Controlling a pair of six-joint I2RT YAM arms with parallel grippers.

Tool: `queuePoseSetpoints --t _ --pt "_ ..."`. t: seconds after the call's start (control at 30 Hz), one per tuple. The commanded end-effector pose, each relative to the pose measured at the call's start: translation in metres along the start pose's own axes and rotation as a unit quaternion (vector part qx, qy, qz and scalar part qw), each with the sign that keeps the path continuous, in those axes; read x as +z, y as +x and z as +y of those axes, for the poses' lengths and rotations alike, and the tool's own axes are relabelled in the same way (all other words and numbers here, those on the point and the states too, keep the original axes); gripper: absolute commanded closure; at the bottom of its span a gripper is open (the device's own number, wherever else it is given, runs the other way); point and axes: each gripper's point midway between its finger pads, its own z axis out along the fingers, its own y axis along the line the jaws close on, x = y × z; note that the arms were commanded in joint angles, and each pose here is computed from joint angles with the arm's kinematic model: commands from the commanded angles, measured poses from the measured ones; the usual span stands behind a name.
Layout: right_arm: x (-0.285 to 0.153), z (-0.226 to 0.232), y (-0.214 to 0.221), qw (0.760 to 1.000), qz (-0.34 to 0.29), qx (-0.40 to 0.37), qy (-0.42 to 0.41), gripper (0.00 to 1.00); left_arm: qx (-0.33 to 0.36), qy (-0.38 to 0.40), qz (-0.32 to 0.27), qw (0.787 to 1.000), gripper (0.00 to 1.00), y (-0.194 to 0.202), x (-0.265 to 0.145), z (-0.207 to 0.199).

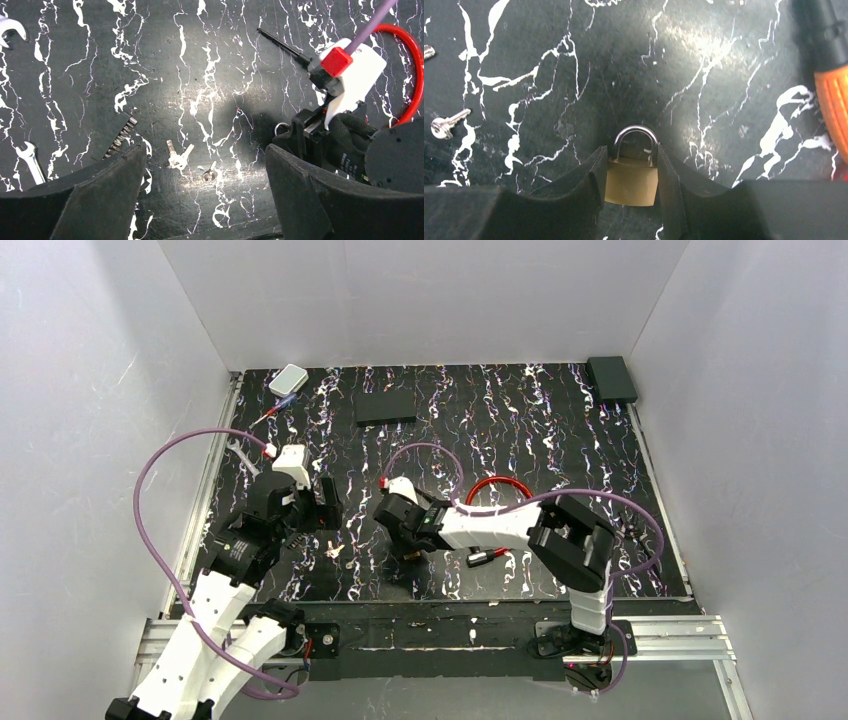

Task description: Unlock with the key

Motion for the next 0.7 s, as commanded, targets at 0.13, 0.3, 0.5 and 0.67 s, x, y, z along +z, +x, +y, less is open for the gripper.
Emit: queuePoseSetpoints --t 0.13,0.3,0.5,0.67 --pt "0.017 0.009 -0.041 0.999 -0.021 -0.032 -0.012 0.91 -0.004 -0.019 -0.023 1.0 0.14 -0.014 -0.009 0.005" --pt "0.025 0.006 -0.046 0.999 -0.012 -0.036 -0.005 0.64 -0.003 -0.019 -0.023 1.0 0.14 -0.014 -0.01 0.006" --pt "0.011 0.012 -0.066 0.999 -0.031 -0.038 -0.02 0.38 -0.003 -0.021 -0.025 0.999 0.14 -0.014 -0.01 0.007" --pt "-0.012 0.026 -0.082 0.997 -0.041 -0.022 -0.053 0.28 -0.004 -0.026 -0.027 0.999 0.14 -0.015 -0.011 0.008"
